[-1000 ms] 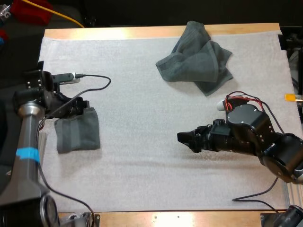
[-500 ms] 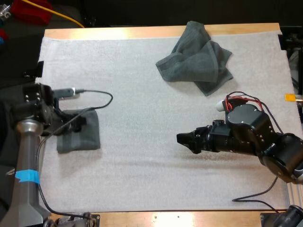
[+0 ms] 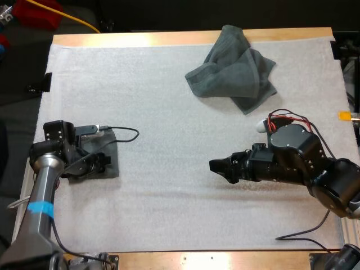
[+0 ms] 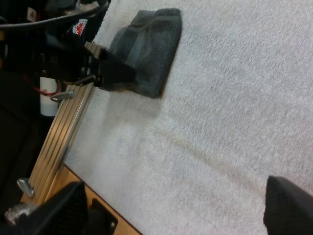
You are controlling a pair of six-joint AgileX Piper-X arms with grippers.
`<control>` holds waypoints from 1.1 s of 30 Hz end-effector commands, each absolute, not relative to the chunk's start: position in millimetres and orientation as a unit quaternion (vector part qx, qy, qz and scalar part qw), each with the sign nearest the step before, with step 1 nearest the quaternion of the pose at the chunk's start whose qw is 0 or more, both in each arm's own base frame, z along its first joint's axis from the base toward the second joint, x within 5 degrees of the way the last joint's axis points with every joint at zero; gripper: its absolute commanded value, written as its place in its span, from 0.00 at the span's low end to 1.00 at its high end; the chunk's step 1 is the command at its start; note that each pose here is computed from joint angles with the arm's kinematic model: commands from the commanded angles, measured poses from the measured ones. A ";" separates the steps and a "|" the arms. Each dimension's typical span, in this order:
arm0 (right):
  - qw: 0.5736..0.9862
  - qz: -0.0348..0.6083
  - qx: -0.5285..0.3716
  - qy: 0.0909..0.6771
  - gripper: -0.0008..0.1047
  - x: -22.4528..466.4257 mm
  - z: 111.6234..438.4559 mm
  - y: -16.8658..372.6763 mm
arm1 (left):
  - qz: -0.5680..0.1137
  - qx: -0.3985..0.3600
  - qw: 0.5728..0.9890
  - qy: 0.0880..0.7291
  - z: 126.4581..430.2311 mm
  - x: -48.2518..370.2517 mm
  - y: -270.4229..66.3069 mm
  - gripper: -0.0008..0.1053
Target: Pick towel from pile, fold and stack
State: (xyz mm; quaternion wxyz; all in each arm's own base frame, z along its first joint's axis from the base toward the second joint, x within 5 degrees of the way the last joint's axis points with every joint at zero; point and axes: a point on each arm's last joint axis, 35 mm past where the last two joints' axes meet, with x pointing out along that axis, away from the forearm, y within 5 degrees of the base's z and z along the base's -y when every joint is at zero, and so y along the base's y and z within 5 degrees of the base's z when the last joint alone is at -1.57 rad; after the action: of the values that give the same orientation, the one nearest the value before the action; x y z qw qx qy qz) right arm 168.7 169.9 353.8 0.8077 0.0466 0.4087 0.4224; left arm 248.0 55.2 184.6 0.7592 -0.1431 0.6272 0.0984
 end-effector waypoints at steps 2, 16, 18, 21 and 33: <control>0.805 0.428 0.050 0.408 0.68 166.9 356.8 168.9 | 0.103 -0.144 0.749 0.638 175.3 251.2 55.0 0.67; 0.805 0.428 0.050 0.408 0.68 166.9 356.8 168.9 | 0.069 -0.173 0.764 0.618 202.2 259.7 53.7 0.67; 0.805 0.428 0.050 0.408 0.68 166.9 356.8 168.9 | 0.056 -0.180 0.778 0.599 218.9 258.9 52.4 0.67; 0.805 0.428 0.050 0.408 0.68 166.9 356.8 168.9 | 0.042 -0.189 0.802 0.566 246.5 252.2 49.6 0.67; 0.805 0.428 0.050 0.408 0.68 166.9 356.8 168.9 | 0.000 -0.214 0.847 0.487 315.1 191.8 32.2 0.67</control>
State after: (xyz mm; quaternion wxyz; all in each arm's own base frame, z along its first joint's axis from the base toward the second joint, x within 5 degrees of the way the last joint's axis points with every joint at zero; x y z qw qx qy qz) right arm 168.7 169.9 353.8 0.8076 0.0491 0.4099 0.4212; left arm 192.4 33.5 312.5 0.8465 -0.2106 0.4890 0.0028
